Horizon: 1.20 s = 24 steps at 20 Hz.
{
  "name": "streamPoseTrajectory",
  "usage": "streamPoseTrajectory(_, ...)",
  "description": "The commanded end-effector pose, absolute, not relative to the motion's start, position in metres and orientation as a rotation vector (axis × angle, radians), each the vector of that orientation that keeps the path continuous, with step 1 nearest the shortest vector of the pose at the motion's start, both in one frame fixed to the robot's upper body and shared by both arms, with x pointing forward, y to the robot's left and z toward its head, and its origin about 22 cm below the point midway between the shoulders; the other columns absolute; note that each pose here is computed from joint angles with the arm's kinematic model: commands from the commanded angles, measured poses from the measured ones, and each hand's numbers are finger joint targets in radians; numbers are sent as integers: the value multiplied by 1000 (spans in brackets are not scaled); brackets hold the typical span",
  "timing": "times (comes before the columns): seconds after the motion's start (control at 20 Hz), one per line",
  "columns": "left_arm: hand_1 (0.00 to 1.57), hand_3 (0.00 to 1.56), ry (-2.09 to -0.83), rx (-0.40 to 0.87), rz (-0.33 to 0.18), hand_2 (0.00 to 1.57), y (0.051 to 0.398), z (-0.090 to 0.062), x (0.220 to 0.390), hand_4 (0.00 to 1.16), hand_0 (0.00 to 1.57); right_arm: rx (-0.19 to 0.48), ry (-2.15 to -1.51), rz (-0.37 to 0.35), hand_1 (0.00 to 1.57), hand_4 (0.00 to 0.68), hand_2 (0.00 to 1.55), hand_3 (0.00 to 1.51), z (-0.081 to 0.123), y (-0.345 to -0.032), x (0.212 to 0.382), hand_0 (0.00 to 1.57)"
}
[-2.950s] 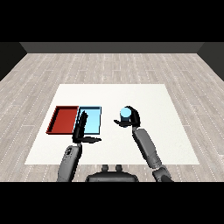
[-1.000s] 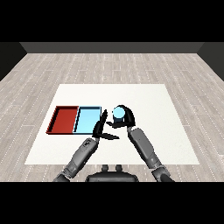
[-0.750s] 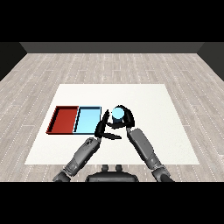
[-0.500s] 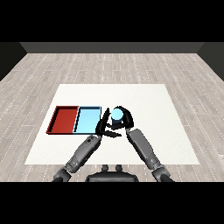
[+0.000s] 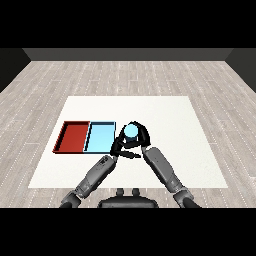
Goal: Pick the blue can and put it in the blue box
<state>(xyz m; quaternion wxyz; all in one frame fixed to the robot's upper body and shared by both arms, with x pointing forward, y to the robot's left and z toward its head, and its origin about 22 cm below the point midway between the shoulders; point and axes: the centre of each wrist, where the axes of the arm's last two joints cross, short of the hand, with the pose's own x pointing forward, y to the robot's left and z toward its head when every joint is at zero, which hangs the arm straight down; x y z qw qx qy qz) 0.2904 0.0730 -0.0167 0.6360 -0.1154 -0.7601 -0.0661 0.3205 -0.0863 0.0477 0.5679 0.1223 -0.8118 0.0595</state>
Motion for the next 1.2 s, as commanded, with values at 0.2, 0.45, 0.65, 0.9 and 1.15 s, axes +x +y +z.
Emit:
streamPoseTrajectory(0.2,0,0,-1729,-255,-140,0,64,2,311,0,0,300,-1910,150,1426,533,1457,1369,27,-87,302,1426)
streamPoseTrajectory(0.45,0,0,-1755,-276,-152,0,60,-16,291,0,0,304,-1891,156,1465,529,1466,1372,37,-94,319,1465)
streamPoseTrajectory(0.65,0,0,-1743,-239,-194,0,53,-10,310,0,0,320,-1905,204,1433,522,1447,1351,40,-59,299,1433)
streamPoseTrajectory(0.9,0,0,-1736,-267,-189,0,53,-7,306,0,0,324,-1912,190,1444,483,1446,1361,30,-62,296,1444)
streamPoseTrajectory(1.15,1444,1343,-1697,-127,-72,1460,49,-20,293,1094,1444,342,-1906,177,1445,513,1458,1371,52,-67,305,1445)
